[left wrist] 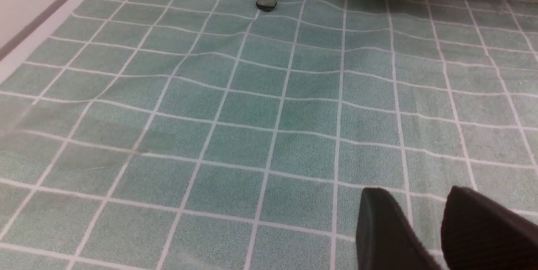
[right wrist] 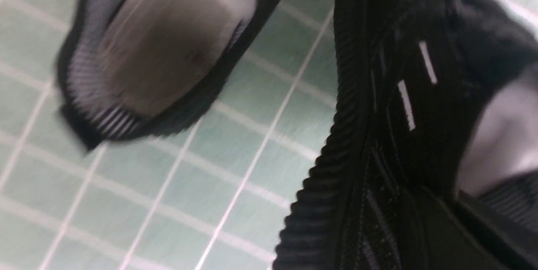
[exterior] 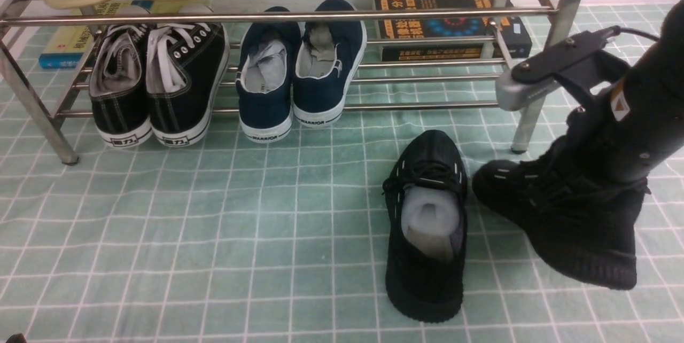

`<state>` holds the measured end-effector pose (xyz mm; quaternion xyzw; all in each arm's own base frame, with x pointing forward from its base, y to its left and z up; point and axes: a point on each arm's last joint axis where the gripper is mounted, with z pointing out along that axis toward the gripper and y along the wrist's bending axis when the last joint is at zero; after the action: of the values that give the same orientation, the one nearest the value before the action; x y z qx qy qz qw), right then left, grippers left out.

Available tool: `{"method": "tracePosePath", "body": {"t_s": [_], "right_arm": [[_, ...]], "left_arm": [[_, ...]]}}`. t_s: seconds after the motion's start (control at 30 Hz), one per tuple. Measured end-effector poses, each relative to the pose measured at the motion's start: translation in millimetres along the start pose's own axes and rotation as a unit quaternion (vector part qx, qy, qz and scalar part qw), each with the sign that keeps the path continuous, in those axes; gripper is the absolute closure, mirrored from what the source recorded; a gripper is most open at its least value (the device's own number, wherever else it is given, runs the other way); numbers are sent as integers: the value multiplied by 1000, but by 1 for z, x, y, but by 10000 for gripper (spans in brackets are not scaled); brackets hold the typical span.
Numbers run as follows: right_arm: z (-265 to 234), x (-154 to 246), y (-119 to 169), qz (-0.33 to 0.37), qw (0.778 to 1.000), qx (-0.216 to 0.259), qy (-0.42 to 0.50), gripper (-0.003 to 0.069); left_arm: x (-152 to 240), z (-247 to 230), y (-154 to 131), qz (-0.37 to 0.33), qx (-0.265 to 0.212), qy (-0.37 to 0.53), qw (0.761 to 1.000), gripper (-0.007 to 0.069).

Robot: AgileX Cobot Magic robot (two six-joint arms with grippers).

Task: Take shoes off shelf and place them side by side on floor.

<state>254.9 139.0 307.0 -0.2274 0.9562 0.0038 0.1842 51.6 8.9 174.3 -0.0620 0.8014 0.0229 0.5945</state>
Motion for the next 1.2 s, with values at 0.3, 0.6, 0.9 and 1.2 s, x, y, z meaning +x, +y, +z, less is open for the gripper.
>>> {"method": "tracePosePath", "body": {"t_s": [0.3,0.6,0.9,1.2], "right_arm": [[5,-7,-6,-1,999,35,-24,648],[35,-16,-5,-1,999,51,-6,641],[69,-16,10,43,998,-9,49,626],[67,-18,27,80,990,-103,57,400]], "left_arm": [[0,0,0,0,0,0,1000,384],[0,0,0,0,0,0,1000,384],[0,0,0,0,0,0,1000,384],[0,0,0,0,0,0,1000,384]]}}
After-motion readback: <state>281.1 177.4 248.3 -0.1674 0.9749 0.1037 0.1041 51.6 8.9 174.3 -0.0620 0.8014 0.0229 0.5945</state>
